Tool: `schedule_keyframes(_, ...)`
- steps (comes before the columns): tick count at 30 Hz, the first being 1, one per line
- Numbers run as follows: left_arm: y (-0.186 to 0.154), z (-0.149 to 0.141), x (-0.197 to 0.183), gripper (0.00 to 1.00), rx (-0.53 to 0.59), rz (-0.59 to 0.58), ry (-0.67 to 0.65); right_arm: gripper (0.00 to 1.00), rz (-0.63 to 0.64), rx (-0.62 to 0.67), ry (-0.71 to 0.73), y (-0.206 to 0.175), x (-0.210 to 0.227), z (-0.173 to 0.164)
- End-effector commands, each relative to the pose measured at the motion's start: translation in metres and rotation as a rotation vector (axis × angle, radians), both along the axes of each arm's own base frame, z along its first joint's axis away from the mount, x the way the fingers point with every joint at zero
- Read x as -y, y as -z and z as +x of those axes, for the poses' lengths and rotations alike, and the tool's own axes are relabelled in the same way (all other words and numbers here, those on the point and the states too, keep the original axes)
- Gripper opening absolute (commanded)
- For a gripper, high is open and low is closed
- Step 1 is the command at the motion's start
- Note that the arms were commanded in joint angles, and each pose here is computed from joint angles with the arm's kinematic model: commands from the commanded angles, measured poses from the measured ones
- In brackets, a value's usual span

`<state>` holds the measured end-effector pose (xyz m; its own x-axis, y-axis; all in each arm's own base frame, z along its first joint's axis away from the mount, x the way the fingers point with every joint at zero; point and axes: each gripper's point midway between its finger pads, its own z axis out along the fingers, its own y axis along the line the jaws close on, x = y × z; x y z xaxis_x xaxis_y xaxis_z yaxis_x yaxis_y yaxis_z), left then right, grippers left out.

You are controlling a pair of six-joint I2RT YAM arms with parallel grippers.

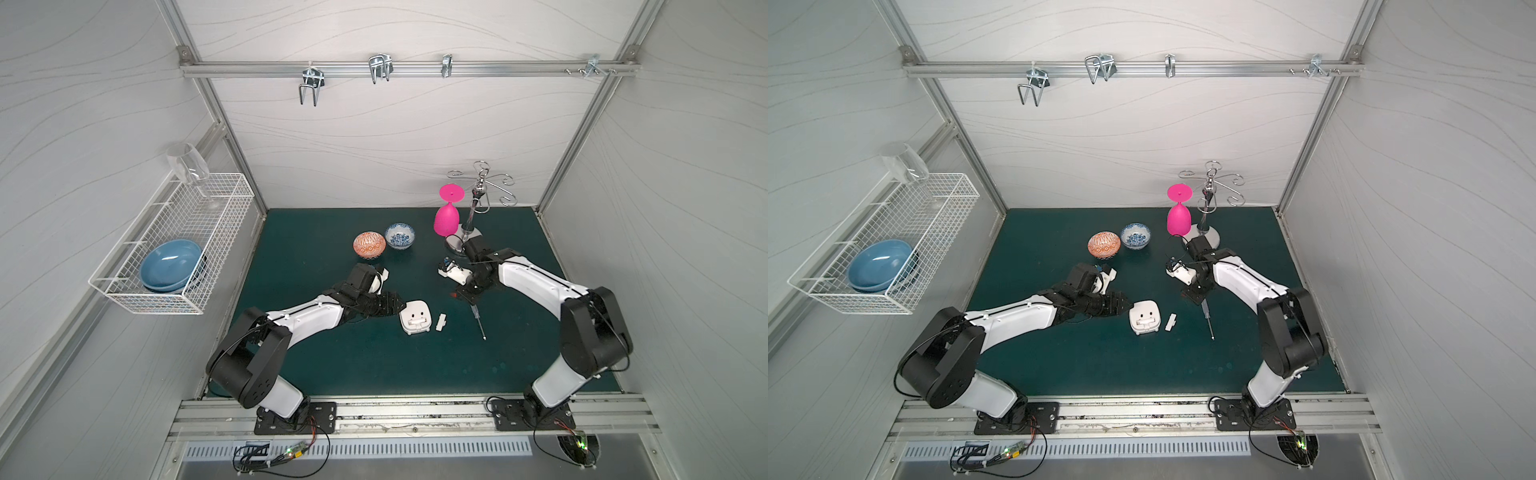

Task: Remove the battery from the alarm
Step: Remove the battery from the alarm, then adjust the alarm at the center of the board.

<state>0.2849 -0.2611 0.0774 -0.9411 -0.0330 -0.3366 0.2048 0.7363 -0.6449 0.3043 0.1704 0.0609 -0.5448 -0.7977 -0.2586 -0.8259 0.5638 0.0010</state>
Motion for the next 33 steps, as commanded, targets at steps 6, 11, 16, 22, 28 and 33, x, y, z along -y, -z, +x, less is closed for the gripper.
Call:
schedule_keyframes(6,-0.009,0.030,0.024,0.66,0.056,0.019,0.113,0.29,-0.080,-0.086,0.105,0.025,0.015,-0.001)
schedule_keyframes(11,-0.009,0.039,0.035,0.64,0.056,0.005,0.170,0.48,0.016,-0.057,0.179,-0.007,0.006,0.004)
schedule_keyframes(16,-0.009,0.042,0.048,0.60,0.027,-0.043,0.222,0.70,0.333,-0.148,0.378,-0.062,-0.031,-0.017)
schedule_keyframes(22,0.004,0.043,0.058,0.60,-0.031,-0.068,0.264,0.92,0.601,-0.458,0.454,-0.060,-0.099,-0.095)
schedule_keyframes(28,0.016,0.046,0.059,0.59,-0.065,-0.060,0.270,0.88,0.579,-0.533,0.459,-0.029,-0.138,-0.117)
schedule_keyframes(33,0.022,0.040,0.054,0.57,-0.084,-0.058,0.263,0.80,0.534,-0.510,0.479,-0.012,-0.143,-0.110)
